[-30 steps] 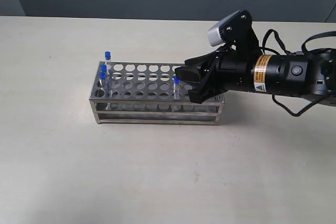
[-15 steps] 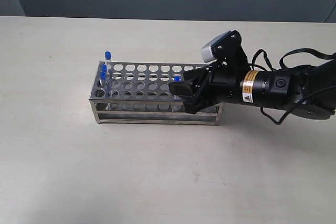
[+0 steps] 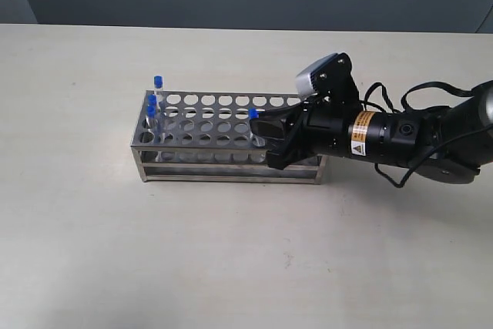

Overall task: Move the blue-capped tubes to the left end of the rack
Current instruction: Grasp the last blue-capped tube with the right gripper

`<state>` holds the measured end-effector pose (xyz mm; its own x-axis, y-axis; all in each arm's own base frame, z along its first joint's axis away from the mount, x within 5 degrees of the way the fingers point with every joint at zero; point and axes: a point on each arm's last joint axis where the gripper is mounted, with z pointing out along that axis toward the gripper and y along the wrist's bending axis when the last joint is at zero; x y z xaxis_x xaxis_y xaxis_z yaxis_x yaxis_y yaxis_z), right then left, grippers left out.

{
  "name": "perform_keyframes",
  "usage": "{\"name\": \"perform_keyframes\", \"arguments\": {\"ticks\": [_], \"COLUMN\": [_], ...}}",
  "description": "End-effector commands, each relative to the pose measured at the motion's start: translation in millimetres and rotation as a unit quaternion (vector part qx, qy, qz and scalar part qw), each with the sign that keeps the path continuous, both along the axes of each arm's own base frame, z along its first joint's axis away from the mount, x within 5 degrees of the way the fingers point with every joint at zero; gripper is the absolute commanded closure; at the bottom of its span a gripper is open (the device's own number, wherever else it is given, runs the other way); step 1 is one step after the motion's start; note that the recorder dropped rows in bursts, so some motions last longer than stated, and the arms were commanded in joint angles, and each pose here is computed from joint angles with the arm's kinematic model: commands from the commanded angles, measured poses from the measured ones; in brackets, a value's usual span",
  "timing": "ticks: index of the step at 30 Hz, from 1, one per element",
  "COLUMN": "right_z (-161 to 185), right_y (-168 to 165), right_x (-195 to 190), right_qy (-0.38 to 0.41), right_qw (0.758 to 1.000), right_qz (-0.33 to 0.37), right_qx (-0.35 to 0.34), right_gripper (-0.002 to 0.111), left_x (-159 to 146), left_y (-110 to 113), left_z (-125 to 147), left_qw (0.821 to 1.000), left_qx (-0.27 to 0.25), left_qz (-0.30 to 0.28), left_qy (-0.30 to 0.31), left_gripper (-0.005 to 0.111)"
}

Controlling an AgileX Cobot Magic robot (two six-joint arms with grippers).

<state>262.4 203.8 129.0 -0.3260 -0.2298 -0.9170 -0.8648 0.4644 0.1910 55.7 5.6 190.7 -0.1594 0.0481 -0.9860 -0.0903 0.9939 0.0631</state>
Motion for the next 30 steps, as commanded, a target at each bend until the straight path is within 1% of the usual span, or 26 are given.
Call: {"name": "perform_keyframes", "arguments": {"ticks": [1,4,5,9,10,12,14,18,23,30], "right_z": [0.8,2.0,2.2,2.6,3.5,4.4,7.0,14.6,13.7,11.6], "right_y": [-1.4,-0.8,-0.8,-0.5,0.0,0.7,2.1,6.3,6.9,12.2], "right_x": [1.2,0.9,0.9,1.3,2.3,4.9,8.3,15.9,18.4,12.1], "right_qy": [-0.003,-0.005,-0.005,-0.006,-0.008,-0.010,-0.016,-0.032,-0.032,-0.035], "right_qw": [1.000,1.000,1.000,1.000,1.000,1.000,1.000,0.999,0.999,0.999], "right_qz": [-0.006,-0.003,-0.003,-0.003,-0.003,-0.006,-0.007,-0.007,-0.008,0.018], "right_qx": [0.009,0.016,0.017,0.017,0.018,0.014,0.015,0.024,0.005,-0.009], "right_gripper": [0.091,0.090,0.086,0.062,0.058,0.059,0.062,0.071,0.072,0.072], "left_x": [-0.4,-0.4,-0.4,-0.4,-0.4,-0.4,-0.4,-0.4,-0.4,-0.4], "left_y": [-0.3,-0.3,-0.3,-0.3,-0.3,-0.3,-0.3,-0.3,-0.3,-0.3], "left_z": [1.5,1.5,1.5,1.5,1.5,1.5,1.5,1.5,1.5,1.5], "left_qw": [1.000,1.000,1.000,1.000,1.000,1.000,1.000,1.000,1.000,1.000], "left_qx": [0.000,0.000,0.000,0.000,0.000,0.000,0.000,0.000,0.000,0.000], "left_qz": [-0.002,-0.002,-0.002,-0.002,-0.002,-0.002,-0.002,-0.002,-0.002,-0.002], "left_qy": [-0.005,-0.005,-0.005,-0.005,-0.005,-0.005,-0.005,-0.005,-0.005,-0.005], "left_gripper": [0.106,0.106,0.106,0.106,0.106,0.106,0.106,0.106,0.106,0.106]}}
